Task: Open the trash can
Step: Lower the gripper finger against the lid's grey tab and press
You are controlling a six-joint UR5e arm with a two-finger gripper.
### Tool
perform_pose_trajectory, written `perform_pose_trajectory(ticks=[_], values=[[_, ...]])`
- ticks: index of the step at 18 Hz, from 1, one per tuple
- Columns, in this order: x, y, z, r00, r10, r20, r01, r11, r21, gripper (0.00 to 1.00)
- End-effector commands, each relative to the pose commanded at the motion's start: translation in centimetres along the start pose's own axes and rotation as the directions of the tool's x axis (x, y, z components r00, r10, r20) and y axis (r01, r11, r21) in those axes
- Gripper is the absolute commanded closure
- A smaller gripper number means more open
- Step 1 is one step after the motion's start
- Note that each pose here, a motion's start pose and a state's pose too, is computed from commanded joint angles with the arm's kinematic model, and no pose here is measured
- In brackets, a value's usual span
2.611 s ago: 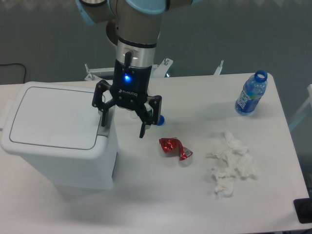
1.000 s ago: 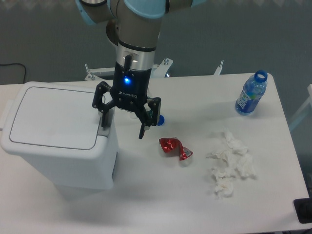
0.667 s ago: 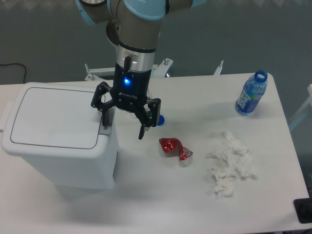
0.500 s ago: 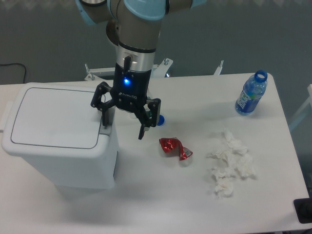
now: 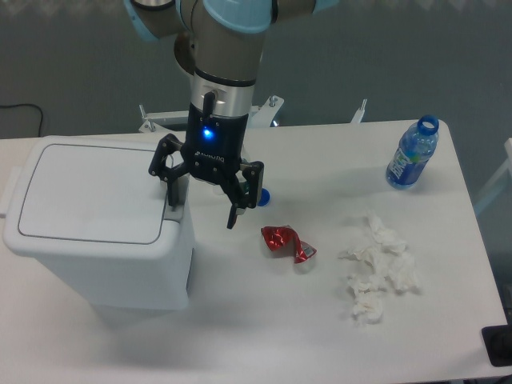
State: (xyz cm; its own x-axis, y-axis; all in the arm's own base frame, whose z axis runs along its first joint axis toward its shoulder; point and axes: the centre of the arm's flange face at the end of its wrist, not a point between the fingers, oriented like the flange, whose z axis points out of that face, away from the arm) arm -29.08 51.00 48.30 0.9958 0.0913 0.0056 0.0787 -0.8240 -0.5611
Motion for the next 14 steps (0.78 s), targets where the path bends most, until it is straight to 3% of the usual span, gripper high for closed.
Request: perform_pose_trajectory(ticks=[14], values=[[-0.52, 0.20, -0.23, 1.000, -0.009, 0.005, 0.009, 1.000, 0.001, 0.00]])
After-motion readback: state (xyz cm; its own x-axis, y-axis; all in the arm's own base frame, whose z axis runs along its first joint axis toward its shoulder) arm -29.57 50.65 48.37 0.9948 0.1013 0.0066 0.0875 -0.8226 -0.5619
